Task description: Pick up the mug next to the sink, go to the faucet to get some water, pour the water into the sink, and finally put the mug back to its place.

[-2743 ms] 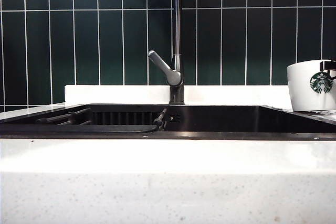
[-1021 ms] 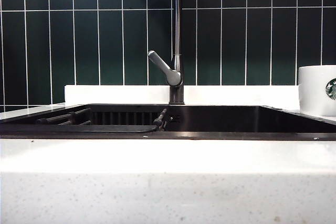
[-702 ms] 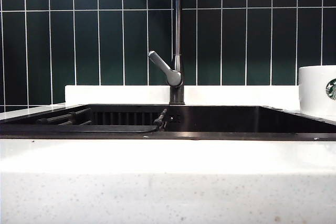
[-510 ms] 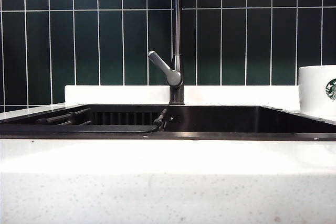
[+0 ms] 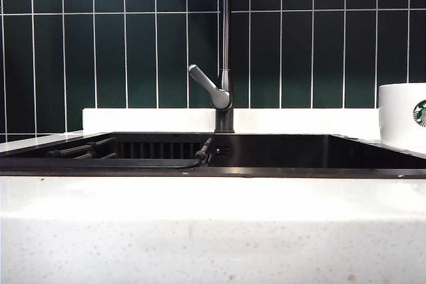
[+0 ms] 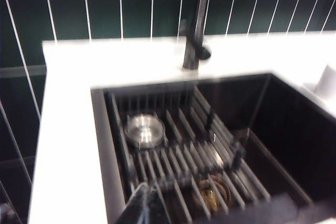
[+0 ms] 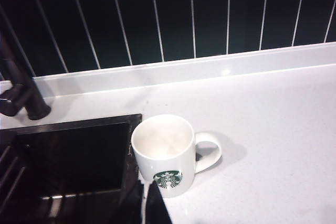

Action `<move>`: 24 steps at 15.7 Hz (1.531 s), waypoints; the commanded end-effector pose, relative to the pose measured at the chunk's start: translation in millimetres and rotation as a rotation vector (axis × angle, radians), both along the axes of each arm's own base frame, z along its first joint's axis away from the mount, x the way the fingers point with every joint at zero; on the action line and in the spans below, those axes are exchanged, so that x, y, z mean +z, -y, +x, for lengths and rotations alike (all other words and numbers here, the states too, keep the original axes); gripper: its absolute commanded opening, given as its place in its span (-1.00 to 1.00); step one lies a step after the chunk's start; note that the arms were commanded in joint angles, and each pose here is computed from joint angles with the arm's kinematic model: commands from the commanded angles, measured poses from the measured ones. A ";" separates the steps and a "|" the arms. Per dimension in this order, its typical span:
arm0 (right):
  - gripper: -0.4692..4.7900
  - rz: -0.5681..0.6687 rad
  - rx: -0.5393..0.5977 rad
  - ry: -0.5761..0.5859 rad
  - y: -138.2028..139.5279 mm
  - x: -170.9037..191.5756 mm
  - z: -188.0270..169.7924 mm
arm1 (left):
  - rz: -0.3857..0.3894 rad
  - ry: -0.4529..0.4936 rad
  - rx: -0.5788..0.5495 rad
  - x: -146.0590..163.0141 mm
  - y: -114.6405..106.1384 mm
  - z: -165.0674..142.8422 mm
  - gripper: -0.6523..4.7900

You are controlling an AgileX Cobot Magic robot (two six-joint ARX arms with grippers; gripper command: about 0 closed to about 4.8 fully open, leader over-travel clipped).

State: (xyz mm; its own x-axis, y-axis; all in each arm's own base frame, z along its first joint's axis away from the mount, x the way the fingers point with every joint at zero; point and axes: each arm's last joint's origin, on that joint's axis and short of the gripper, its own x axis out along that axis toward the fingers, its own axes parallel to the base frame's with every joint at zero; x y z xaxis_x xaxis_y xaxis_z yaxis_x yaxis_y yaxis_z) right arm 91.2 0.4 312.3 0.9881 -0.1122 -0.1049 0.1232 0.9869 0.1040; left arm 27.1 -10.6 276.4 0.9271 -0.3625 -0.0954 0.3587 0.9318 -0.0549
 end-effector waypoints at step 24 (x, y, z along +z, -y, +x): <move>-0.85 -0.089 0.106 0.137 -3.7 -134.6 9.6 | 0.006 0.088 -0.019 -91.6 12.5 61.1 -0.78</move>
